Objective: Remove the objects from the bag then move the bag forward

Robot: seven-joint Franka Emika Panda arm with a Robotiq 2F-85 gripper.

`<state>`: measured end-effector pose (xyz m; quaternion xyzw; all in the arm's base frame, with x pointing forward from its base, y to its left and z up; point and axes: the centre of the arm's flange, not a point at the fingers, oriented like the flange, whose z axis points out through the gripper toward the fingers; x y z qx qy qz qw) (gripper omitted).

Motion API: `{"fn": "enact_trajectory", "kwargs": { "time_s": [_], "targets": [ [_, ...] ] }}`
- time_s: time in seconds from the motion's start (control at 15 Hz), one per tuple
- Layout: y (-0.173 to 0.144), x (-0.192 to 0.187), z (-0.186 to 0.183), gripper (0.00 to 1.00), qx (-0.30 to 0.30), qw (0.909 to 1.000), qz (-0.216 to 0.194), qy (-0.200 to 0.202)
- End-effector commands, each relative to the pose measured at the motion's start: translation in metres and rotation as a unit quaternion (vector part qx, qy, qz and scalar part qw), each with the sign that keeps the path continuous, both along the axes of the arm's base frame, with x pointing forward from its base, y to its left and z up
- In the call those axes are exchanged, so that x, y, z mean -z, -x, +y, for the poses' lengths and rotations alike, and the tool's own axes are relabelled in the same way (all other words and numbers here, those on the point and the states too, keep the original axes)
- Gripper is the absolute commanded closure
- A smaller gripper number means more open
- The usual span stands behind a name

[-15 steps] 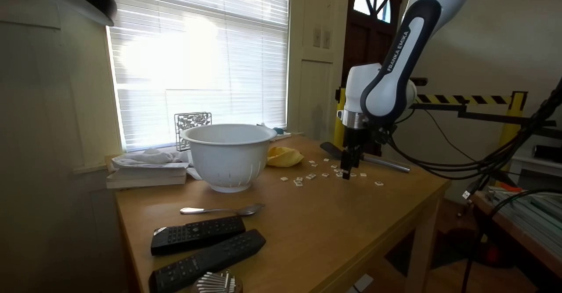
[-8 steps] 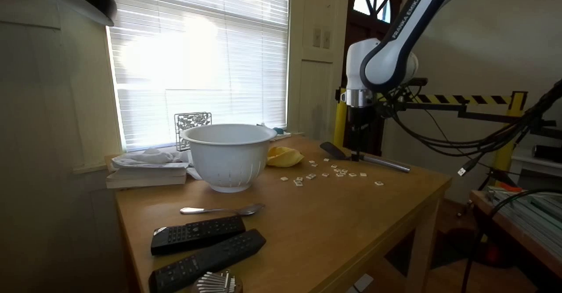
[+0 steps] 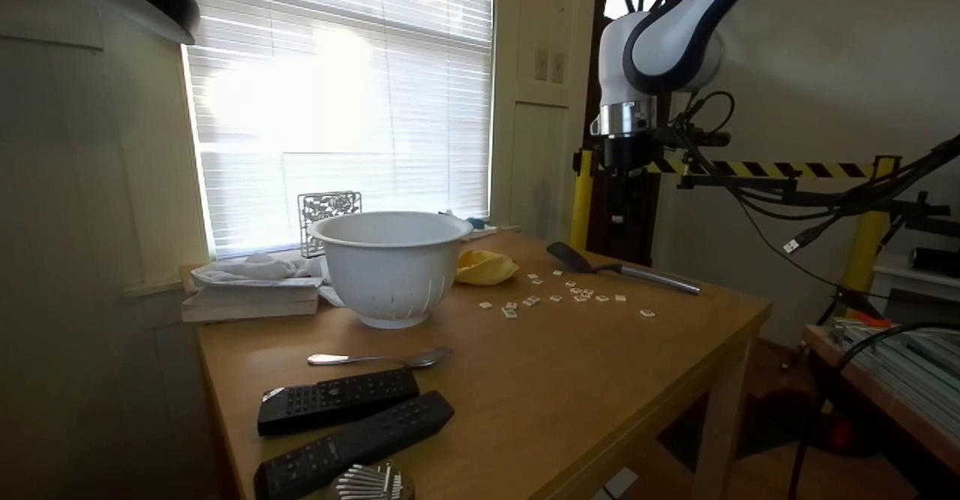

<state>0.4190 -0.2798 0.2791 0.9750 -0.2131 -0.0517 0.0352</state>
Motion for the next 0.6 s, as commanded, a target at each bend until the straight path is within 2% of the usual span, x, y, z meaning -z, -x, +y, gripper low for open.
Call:
{"fn": "enact_trajectory", "kwargs": {
  "time_s": [0.0, 0.53],
  "targets": [
    [-0.0002, -0.002, 0.0, 0.0, 0.0, 1.0, -0.002, 0.0],
    [0.0001, 0.0009, 0.0001, 0.0, 0.0, 1.0, 0.001, 0.0]
  ]
}}
